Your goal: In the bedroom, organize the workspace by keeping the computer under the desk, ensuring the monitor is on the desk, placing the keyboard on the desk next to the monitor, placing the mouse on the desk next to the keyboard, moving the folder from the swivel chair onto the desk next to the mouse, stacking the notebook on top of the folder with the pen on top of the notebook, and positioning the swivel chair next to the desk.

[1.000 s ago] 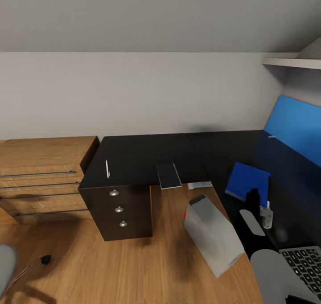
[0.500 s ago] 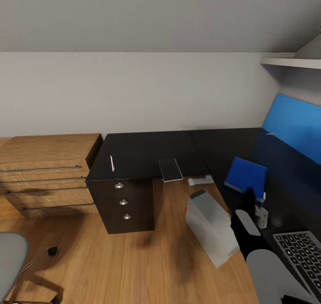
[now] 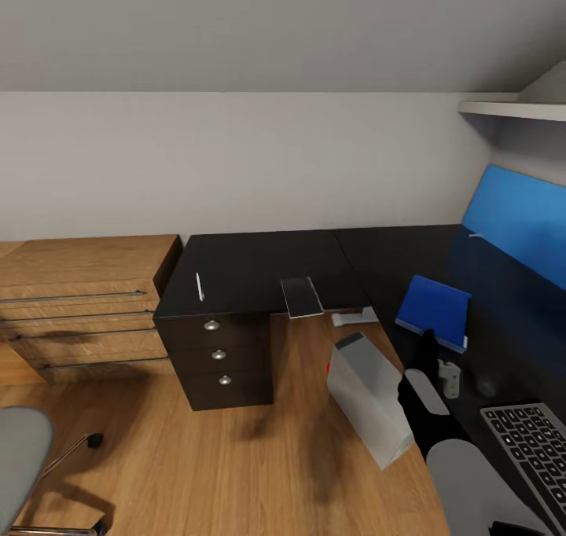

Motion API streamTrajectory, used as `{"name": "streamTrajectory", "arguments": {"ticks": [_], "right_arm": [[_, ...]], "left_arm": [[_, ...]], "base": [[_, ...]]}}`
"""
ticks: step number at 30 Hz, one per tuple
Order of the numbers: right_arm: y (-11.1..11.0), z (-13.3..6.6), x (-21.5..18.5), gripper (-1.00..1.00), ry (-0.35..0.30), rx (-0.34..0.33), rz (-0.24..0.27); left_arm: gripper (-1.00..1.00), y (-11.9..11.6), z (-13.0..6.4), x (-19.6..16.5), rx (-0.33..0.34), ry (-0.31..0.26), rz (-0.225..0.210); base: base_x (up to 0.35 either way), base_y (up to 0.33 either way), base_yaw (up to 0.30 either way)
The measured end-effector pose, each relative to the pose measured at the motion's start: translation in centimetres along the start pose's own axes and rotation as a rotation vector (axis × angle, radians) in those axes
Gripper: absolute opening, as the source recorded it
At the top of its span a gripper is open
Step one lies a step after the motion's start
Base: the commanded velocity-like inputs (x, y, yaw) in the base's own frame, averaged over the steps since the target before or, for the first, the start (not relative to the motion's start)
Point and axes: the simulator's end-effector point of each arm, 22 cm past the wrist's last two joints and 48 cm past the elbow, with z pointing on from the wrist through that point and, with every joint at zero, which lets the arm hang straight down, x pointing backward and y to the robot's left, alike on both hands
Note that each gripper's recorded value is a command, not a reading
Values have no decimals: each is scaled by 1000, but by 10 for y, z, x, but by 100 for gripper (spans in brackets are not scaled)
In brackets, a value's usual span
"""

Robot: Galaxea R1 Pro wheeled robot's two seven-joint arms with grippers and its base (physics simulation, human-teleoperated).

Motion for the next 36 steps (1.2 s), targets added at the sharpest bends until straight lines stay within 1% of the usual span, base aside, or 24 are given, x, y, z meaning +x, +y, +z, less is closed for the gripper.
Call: {"name": "streamTrajectory", "arguments": {"ticks": [2,5,7,8,10,11,12,13,14,16,19,20,22,24,27,31,36], "right_arm": [[-2,-1,3,100,7,0,-10],[0,-10,34,100,93,-20,-64],[2,-15,47,100,125,-34,-89],[2,-21,62,100,159,-49,-122],[-5,-35,91,100,228,-55,-170],[-6,-39,98,100,244,-60,-186],[-8,-51,118,100,288,-76,-224],[-9,-60,131,100,315,-86,-245],[-9,-64,137,100,328,-90,-253],[-11,-77,156,100,379,-101,-278],[-19,-99,192,100,519,-93,-304],[-21,-102,197,100,544,-91,-308],[-27,-115,216,100,642,-83,-324],[-35,-134,236,100,766,-72,-340],[-36,-139,241,100,800,-70,-344],[-37,-140,242,100,810,-69,-344],[-37,-140,242,100,812,-67,-342]], "left_arm": [[100,0,0,0,0,0,0],[100,1,0,0,-3,0,0],[100,1,0,1,-4,1,0],[100,1,0,1,-5,1,0],[100,1,0,1,-5,2,0],[100,1,0,1,-5,1,0],[100,1,0,1,-5,2,0],[100,1,0,1,-5,2,1],[100,1,0,1,-5,2,1],[100,1,0,1,-5,1,0],[100,1,0,0,-5,0,0],[100,1,0,0,-5,0,0],[100,1,0,-1,-4,-5,-1],[100,0,0,-4,-2,-20,-5],[100,0,0,-7,0,-28,-7],[100,-4,-1,-19,7,-53,-14],[100,-5,-1,-26,11,-67,-17]], "base": [[0,0,0],[0,0,0],[0,0,0],[0,0,0],[0,0,0],[0,0,0],[0,0,0],[0,0,0],[0,0,0],[0,0,0],[0,0,0],[0,0,0],[18,0,0],[188,43,0],[266,79,0],[302,95,0],[310,119,0]]}}
